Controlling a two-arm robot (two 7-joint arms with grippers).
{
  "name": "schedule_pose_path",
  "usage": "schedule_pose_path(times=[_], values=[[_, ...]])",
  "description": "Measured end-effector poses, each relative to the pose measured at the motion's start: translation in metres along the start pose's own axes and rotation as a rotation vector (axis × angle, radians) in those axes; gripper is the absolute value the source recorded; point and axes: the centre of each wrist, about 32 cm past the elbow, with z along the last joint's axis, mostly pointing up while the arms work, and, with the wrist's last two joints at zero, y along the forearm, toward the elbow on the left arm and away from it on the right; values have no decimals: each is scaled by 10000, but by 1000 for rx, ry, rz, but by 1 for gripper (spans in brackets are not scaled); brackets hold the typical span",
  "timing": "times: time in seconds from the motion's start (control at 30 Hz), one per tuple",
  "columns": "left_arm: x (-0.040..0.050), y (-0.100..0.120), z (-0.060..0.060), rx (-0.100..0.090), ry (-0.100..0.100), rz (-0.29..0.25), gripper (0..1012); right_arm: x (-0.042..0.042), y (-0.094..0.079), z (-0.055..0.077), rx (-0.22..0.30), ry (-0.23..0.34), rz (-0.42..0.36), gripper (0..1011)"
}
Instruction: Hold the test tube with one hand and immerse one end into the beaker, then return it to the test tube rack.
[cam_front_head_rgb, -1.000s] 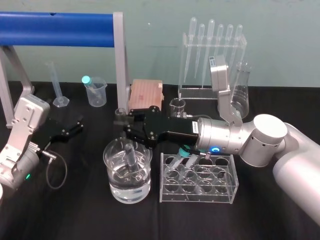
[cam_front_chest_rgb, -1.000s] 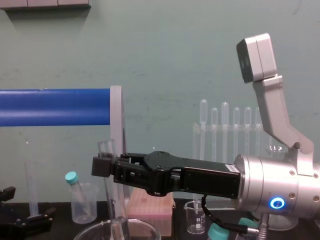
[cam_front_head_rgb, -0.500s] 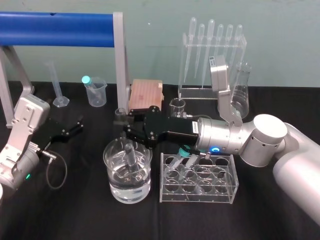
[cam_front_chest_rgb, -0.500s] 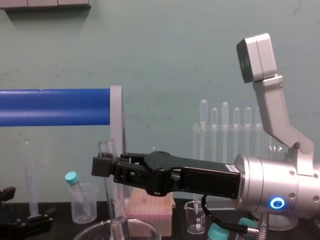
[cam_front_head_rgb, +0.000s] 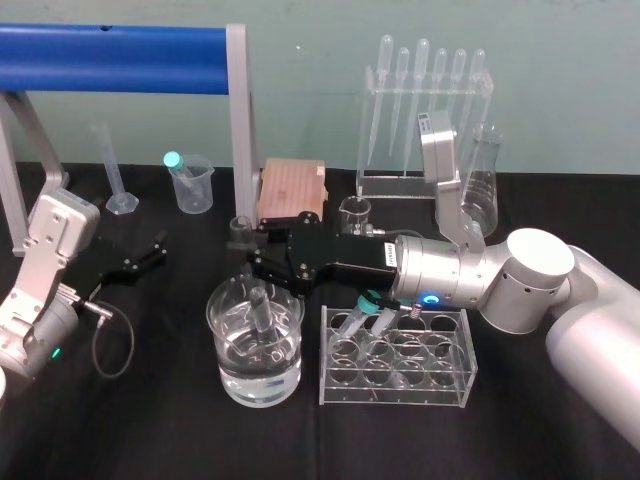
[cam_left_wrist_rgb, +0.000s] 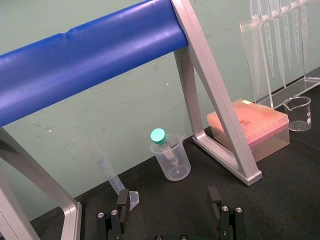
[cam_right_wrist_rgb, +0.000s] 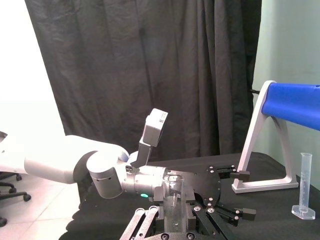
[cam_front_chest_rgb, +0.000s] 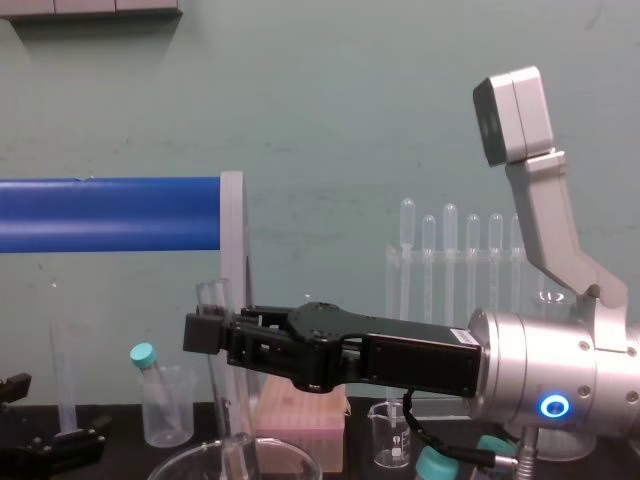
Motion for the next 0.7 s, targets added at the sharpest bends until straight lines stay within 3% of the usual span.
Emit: schedule_pose_path(times=[0.7], values=[[0,0,0,0,0,0,1000,0,0,0,0,0,0,228]])
